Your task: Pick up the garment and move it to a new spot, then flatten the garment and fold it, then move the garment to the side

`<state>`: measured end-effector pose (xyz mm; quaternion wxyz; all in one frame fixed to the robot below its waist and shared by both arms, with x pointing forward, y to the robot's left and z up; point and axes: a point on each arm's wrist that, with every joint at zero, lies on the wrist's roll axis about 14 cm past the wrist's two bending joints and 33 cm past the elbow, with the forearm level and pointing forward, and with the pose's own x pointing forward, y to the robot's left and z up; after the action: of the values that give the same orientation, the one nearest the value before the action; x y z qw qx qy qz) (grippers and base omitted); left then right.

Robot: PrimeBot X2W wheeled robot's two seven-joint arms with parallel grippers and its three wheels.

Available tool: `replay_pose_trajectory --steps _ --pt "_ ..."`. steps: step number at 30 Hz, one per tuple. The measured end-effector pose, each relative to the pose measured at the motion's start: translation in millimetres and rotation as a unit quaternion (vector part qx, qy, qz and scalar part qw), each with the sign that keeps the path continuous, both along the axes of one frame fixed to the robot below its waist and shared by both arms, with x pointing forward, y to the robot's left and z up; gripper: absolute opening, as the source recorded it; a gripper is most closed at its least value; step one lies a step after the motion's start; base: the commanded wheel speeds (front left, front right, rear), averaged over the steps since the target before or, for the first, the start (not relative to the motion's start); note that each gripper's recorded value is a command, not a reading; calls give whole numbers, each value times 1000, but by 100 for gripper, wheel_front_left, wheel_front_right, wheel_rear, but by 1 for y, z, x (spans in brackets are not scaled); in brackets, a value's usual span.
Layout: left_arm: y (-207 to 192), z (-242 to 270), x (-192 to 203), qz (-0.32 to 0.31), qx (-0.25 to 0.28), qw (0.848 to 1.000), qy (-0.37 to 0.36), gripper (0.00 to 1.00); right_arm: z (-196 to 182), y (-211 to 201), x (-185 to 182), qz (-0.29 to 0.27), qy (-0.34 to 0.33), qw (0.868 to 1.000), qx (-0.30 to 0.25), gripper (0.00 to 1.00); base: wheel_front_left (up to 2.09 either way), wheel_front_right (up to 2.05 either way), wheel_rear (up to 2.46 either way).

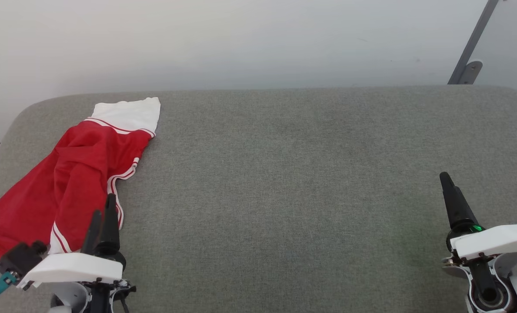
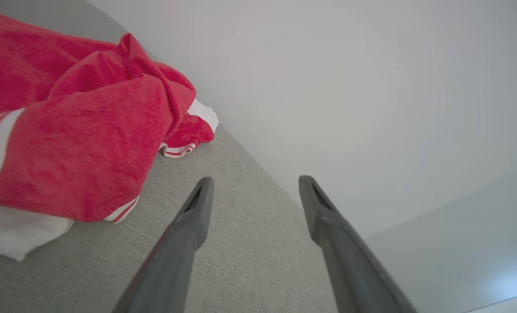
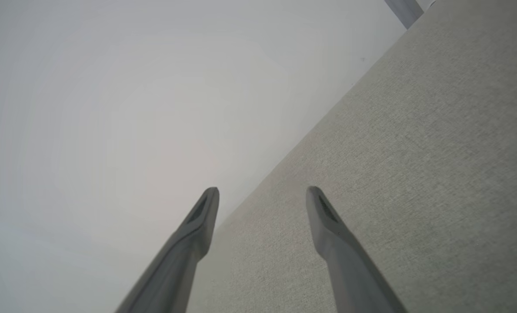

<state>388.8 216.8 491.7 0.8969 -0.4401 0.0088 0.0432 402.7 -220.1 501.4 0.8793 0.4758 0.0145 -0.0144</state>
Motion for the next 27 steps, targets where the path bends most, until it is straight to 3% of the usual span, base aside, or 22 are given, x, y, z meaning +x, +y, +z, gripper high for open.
replay_pose_trajectory --steps 10,27 --pt "-2 9 4 -11 118 993 -4 100 7 -5 4 11 -10 991 -133 100 0 0 0" --pt "-11 5 0 -31 259 965 7 100 13 -14 5 11 -21 950 -311 100 0 0 0"
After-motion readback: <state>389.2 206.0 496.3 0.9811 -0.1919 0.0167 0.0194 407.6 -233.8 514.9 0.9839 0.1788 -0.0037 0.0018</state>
